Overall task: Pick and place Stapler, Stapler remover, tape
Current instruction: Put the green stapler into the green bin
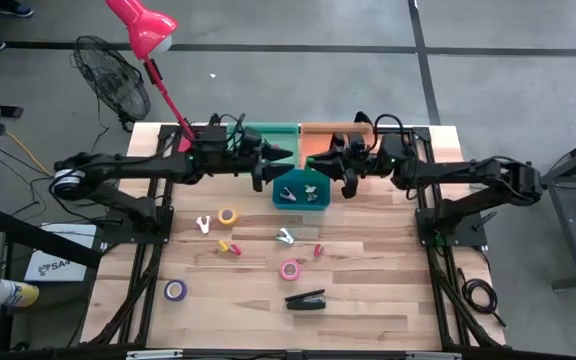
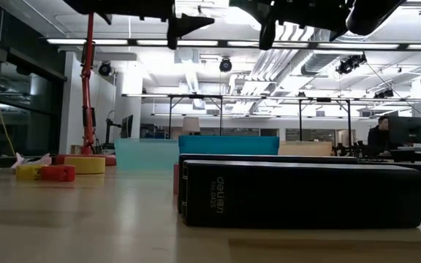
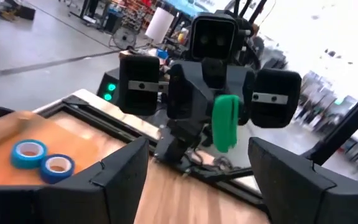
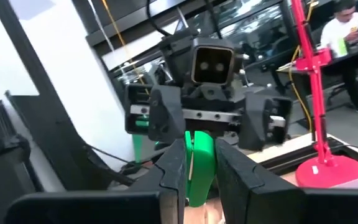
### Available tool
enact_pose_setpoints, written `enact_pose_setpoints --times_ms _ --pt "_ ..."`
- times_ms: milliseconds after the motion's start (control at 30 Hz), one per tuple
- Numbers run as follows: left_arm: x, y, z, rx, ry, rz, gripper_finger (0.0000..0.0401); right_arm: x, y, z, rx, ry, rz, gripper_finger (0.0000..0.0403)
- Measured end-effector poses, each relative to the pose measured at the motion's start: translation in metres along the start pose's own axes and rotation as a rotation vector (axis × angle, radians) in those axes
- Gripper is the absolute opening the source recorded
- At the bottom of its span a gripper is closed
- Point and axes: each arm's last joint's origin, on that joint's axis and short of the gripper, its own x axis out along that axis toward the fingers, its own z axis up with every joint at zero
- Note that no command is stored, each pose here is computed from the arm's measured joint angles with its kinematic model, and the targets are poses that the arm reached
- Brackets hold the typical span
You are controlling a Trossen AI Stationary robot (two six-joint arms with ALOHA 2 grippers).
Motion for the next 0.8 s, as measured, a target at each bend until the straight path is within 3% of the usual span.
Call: enact_pose_setpoints --times_ms 333,800 --pt "0.009 0.004 -0.004 -0.069 -0.030 -0.015 0.0271 -0.004 -0.008 0.004 -0.010 0.006 0.006 0.0053" --pt "0.009 0.003 -0.003 -0.039 -0.037 -0.019 0.0271 0.001 -0.011 0.009 -0.012 -0.012 -0.026 0.0053"
